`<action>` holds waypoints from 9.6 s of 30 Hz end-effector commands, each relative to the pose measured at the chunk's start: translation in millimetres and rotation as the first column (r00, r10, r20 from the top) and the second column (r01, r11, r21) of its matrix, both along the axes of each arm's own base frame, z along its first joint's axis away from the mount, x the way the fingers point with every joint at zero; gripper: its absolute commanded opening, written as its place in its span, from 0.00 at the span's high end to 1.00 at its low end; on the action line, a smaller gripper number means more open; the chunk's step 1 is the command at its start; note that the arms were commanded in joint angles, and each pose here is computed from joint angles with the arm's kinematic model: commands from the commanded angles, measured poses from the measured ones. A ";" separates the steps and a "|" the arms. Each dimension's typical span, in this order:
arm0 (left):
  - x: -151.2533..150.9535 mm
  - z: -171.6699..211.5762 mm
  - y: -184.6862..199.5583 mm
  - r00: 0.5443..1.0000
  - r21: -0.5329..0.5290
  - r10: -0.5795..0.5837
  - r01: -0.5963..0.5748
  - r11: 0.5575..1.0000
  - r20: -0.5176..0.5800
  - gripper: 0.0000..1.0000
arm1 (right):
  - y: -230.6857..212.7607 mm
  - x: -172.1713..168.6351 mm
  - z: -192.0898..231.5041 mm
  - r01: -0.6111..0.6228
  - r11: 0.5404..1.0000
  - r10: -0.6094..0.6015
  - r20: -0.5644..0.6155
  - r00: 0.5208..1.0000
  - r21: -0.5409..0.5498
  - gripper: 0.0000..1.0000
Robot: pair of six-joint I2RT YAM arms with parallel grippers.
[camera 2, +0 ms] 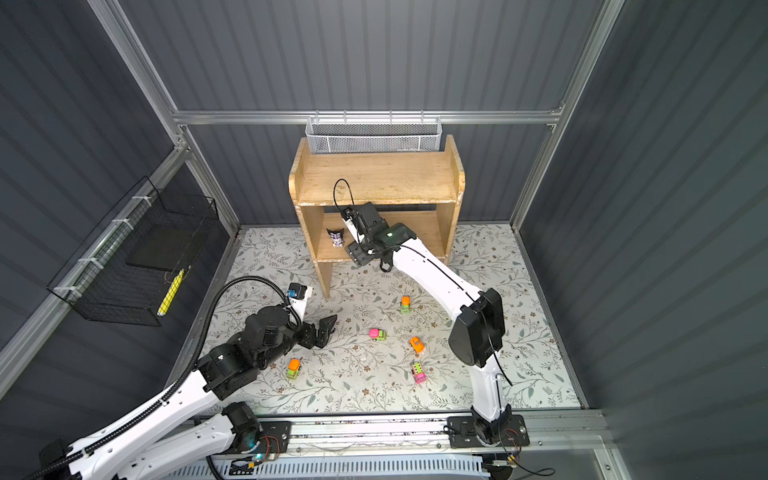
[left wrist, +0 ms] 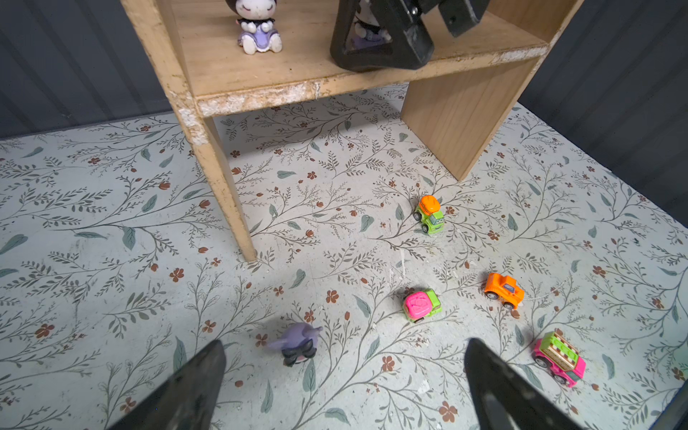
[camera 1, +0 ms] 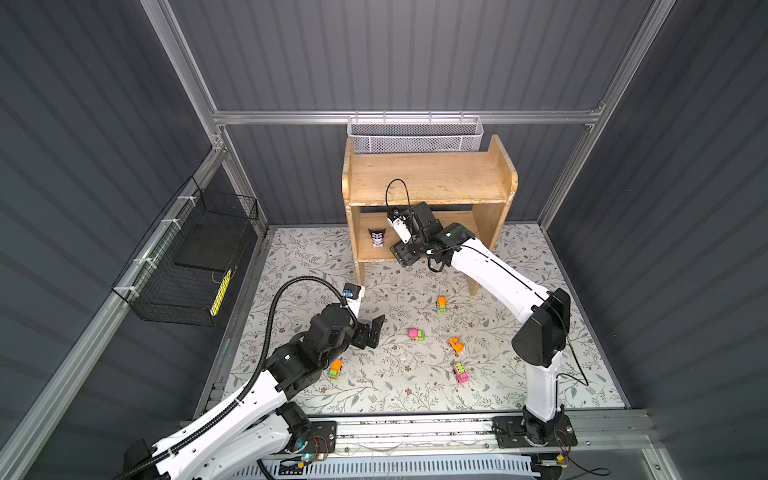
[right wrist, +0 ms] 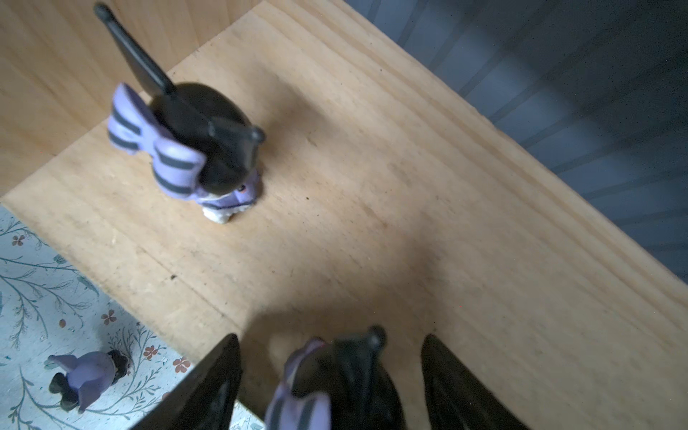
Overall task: Place and organize the plastic toys onto the shelf
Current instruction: 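Open the right gripper to release the figurine and adjust its position, then withdraw the right gripper from the shelf toward the small purple figurine, then lower the right gripper onto the small purple figurine and close on it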
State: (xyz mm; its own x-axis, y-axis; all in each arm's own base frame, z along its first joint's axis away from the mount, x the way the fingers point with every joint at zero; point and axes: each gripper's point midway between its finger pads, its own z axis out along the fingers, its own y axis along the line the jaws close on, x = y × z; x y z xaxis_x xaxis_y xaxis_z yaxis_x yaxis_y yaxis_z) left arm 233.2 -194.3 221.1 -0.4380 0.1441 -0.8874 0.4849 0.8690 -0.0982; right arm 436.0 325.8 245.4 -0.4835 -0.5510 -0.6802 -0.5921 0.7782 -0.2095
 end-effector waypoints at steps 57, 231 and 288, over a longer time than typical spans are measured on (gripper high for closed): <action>-4.9 14.0 -1.0 1.000 -0.023 -0.020 0.020 1.000 -0.001 0.00 | -52.8 -12.8 5.9 0.122 0.984 -0.124 0.008 0.992 0.129 0.10; -16.5 -100.9 218.7 0.485 -0.053 0.829 -0.870 0.491 -0.280 0.00 | 124.2 -147.1 -194.3 0.380 0.890 -0.355 -0.138 0.924 0.253 0.10; -16.0 -101.2 216.9 0.502 -0.060 0.821 -0.860 0.506 -0.273 0.00 | 120.5 -139.3 -193.1 0.324 0.923 -0.320 -0.055 0.946 0.207 0.66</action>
State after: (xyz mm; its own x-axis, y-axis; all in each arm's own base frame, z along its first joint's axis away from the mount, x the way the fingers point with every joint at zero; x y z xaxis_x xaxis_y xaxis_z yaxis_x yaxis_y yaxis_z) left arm 219.5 21.0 125.4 -0.3987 -0.5411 -0.7404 -0.5126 0.8010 -0.3093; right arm 295.0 449.7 37.9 -0.6421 -0.1913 -0.7423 -0.2769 0.9609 -0.0081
